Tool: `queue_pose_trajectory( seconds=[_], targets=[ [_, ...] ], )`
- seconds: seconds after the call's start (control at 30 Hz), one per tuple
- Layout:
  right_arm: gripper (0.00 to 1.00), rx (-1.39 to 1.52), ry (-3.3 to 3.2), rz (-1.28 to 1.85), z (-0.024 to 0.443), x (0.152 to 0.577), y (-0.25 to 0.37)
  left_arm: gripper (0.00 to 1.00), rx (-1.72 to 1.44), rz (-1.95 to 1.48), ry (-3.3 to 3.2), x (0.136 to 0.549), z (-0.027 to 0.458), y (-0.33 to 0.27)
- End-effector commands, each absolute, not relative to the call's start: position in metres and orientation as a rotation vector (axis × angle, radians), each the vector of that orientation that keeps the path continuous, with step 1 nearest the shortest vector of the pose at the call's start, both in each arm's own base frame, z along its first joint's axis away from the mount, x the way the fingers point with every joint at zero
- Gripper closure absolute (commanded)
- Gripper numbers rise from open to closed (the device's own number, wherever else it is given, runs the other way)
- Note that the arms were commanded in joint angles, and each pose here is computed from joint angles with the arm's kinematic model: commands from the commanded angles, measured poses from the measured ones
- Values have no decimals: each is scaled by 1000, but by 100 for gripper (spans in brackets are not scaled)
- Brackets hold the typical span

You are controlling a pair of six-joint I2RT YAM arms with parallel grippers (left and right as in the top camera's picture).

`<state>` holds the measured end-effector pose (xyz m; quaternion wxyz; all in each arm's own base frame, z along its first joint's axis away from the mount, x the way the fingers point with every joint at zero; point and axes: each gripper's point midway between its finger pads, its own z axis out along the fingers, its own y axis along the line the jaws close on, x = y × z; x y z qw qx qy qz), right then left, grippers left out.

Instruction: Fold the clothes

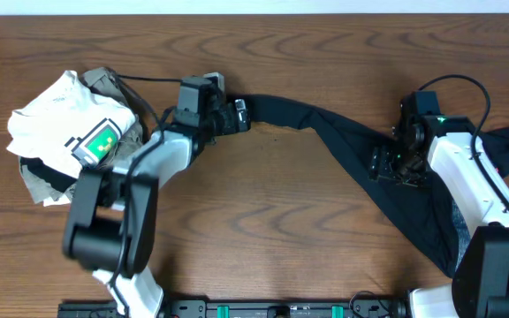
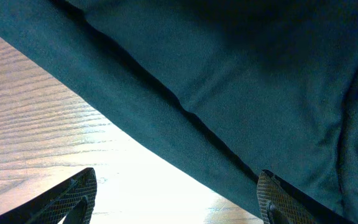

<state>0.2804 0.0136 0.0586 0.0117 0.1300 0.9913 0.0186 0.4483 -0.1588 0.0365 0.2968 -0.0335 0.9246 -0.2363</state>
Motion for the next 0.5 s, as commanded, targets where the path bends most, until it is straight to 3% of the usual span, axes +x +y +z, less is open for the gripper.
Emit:
queue_pose_trajectory(
  seconds=[0.0, 0.07, 0.1, 0.13, 0.17, 0.2, 0.23, 0.47],
  targets=[
    [20, 451, 3093, 59, 56, 279, 12, 1, -116, -635, 2478, 457, 20, -161],
    [20, 451, 3092, 59, 56, 279, 12, 2, -126, -636, 2484, 459, 10, -162],
    [20, 450, 3091, 59, 56, 280, 12, 15, -127, -635, 2489, 459, 6, -162],
    [20, 450, 3090, 60, 56, 280, 12, 35, -128, -632, 2498, 458, 2, -162],
    [20, 450, 3089, 59, 56, 280, 12, 70, -130, -632, 2504, 457, 0, -161],
    [20, 450, 3090, 59, 56, 280, 12, 87, -133, -629, 2515, 455, -2, -161],
    [20, 450, 3092, 58, 56, 279, 12, 94, -137, -626, 2530, 452, -4, -160],
    [20, 456, 3097, 44, 56, 278, 9, 94, -236, -550, 2657, 428, -3, -126]
  ],
)
